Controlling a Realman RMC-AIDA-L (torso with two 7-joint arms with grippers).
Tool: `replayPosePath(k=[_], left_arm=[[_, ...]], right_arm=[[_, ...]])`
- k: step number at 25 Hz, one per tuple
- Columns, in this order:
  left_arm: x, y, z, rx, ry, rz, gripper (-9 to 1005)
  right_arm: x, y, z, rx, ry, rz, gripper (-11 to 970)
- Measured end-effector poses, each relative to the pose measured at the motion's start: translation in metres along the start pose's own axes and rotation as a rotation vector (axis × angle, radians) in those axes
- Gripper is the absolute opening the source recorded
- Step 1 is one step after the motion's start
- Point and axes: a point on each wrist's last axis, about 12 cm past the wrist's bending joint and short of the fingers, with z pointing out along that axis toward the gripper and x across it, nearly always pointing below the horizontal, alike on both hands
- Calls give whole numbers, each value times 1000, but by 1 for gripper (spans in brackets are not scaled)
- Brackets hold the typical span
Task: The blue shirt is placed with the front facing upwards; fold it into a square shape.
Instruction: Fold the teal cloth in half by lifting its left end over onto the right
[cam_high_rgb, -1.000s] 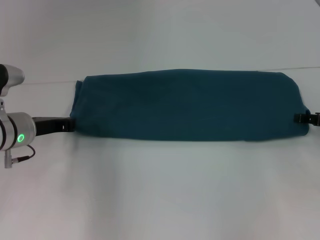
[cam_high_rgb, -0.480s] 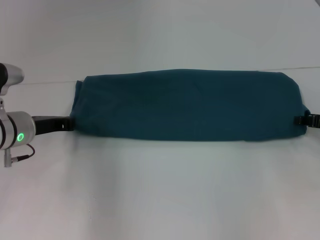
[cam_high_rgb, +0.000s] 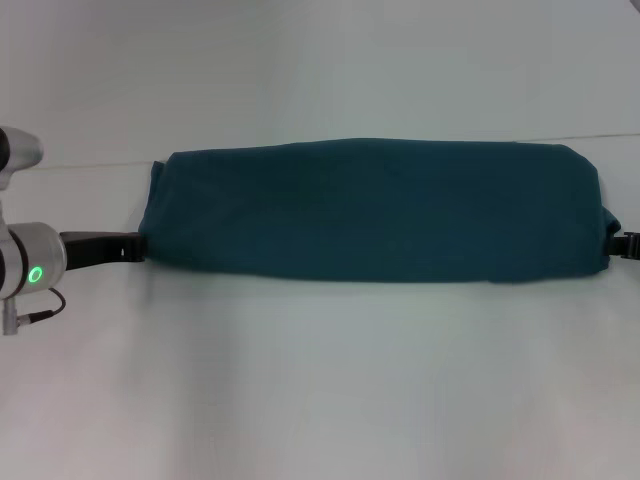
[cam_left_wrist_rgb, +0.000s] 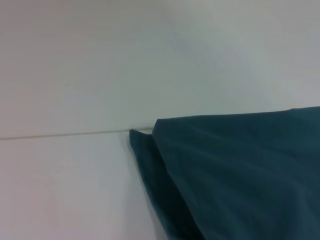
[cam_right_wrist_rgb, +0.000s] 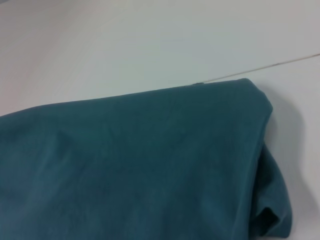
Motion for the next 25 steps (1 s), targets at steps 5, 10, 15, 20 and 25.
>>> replayPosePath(k=[5,10,15,20,25], left_arm=[[4,2,-5,20,11,-10,26],[9,3,-11,43,25,-21,26],[17,8,-21,67,36,-42,26],[27,12,-34,102,52,-62,27],[35,14,-42,128,79,-65,27]], right_arm=[[-1,-1,-1,1,-3,-16,13],[-2,0,-4,-22,6,-50,2],[2,0,-7,-50,23,-75,19],[7,-5,-15,-71,38,-94,35],[7,-8,-26,-66,19,-101,52]])
